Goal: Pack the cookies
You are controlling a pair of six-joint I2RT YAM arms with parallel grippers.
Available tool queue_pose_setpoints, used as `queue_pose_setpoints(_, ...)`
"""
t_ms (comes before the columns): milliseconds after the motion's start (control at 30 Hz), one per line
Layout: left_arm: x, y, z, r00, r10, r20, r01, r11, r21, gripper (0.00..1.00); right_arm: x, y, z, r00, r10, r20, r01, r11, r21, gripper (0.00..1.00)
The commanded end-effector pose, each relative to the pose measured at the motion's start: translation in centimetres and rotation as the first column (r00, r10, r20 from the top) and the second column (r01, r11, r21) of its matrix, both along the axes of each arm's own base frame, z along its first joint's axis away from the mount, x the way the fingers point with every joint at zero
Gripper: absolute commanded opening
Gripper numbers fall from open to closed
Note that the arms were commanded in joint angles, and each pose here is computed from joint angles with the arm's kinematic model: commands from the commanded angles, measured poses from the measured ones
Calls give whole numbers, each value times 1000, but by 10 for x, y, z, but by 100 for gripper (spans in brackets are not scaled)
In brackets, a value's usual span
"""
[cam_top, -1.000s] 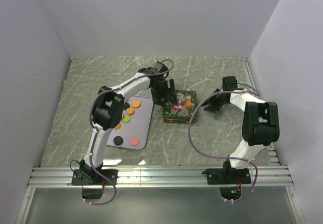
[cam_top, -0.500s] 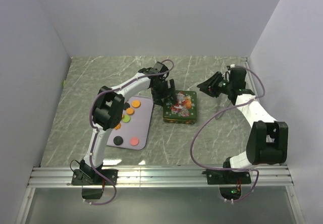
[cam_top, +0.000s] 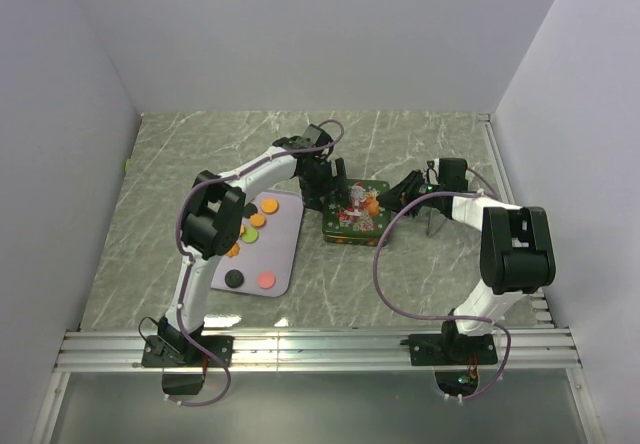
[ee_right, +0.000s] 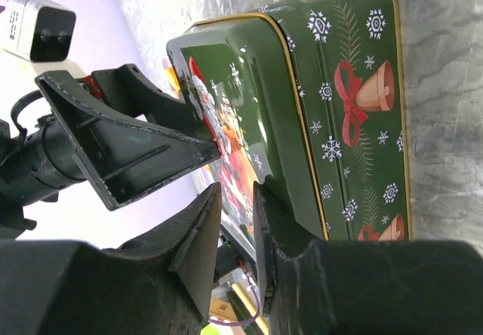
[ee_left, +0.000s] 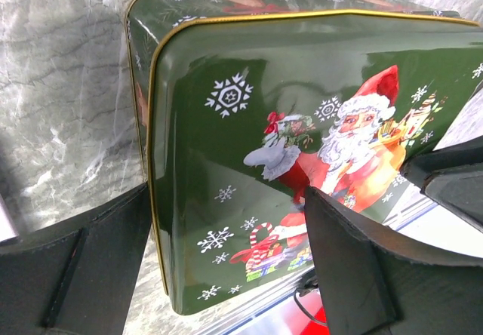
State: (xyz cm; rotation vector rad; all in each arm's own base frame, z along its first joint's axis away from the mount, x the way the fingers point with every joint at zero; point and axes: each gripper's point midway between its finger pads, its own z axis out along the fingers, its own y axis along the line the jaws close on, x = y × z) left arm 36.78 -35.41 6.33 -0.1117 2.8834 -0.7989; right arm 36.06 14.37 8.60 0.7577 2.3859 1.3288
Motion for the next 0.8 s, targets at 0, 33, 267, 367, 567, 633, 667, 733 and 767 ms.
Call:
queue_pose_setpoints(0,-11,3,11,1000,-9,6,9,1000,8,85,-11,-16,-40,992,-51,-114,35,990,-135,32)
queue_pose_setpoints(33,-11,3,10,1000,-8,5,8,1000,8,85,-11,-17,-40,992,-51,-113,35,989,-142,32)
queue_pose_setpoints(267,-7,1,24,1000,-12,28,12,1000,-6,88,-9,-23,-36,991,-66,-114,44,981,-189,31)
queue_pose_setpoints(367,-2,-2,35,999,-11,50,12,1000,-23,91,-7,-24,-31,993,-66,-96,46,980,-196,31)
queue_pose_setpoints(567,3,-5,48,997,-8,71,10,999,-40,92,0,-28,-16,996,-74,-59,59,973,-222,31)
queue_pose_setpoints(633,4,-5,50,997,-4,75,7,999,-39,93,1,-28,-9,996,-74,-41,63,972,-224,31)
queue_pose_setpoints(667,5,-4,53,997,-3,80,6,999,-43,94,1,-29,-9,996,-79,-43,68,971,-230,31)
queue_pose_setpoints(733,6,-4,58,996,1,88,3,999,-51,97,3,-30,-4,997,-76,-25,68,969,-237,31)
queue_pose_setpoints(767,7,-3,59,996,5,88,0,999,-54,98,2,-31,-3,997,-79,-26,70,968,-242,31)
